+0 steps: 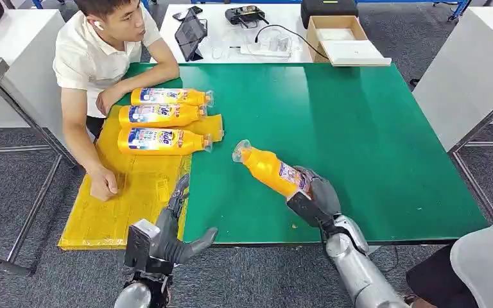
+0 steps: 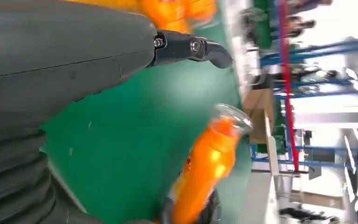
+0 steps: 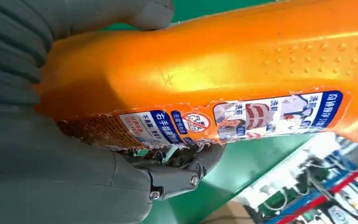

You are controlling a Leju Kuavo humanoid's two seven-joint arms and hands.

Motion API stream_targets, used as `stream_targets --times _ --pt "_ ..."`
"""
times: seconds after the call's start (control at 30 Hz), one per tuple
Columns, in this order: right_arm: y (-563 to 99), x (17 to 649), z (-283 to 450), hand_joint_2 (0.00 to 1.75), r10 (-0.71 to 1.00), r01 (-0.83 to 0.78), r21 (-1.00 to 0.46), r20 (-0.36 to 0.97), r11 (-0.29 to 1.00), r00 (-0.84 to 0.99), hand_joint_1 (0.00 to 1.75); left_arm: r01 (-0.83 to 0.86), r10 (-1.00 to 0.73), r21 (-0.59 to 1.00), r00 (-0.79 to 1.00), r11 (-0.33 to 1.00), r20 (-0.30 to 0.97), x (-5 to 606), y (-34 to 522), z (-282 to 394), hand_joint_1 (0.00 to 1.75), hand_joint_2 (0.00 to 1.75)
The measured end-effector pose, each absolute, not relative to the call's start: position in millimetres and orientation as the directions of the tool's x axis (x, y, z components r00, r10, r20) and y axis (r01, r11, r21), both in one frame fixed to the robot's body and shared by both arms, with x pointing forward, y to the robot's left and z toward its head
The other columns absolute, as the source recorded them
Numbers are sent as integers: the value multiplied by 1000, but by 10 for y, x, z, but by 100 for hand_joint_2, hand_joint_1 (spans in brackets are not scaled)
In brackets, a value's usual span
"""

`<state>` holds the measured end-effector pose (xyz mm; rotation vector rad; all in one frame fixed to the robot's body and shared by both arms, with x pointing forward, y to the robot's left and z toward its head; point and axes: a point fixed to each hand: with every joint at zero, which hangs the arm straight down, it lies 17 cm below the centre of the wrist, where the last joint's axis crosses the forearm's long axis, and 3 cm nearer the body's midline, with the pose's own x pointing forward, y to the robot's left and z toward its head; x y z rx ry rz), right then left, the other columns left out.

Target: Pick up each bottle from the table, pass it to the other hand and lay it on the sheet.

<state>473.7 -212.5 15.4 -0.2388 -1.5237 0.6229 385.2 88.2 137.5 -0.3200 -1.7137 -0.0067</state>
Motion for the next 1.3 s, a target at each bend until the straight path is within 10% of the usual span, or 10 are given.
stream_targets --times 1.3 --pt "-358 3794 1071 175 148 -539 -410 874 736 -463 175 438 434 -342 -127 832 892 3701 427 1870 0 175"
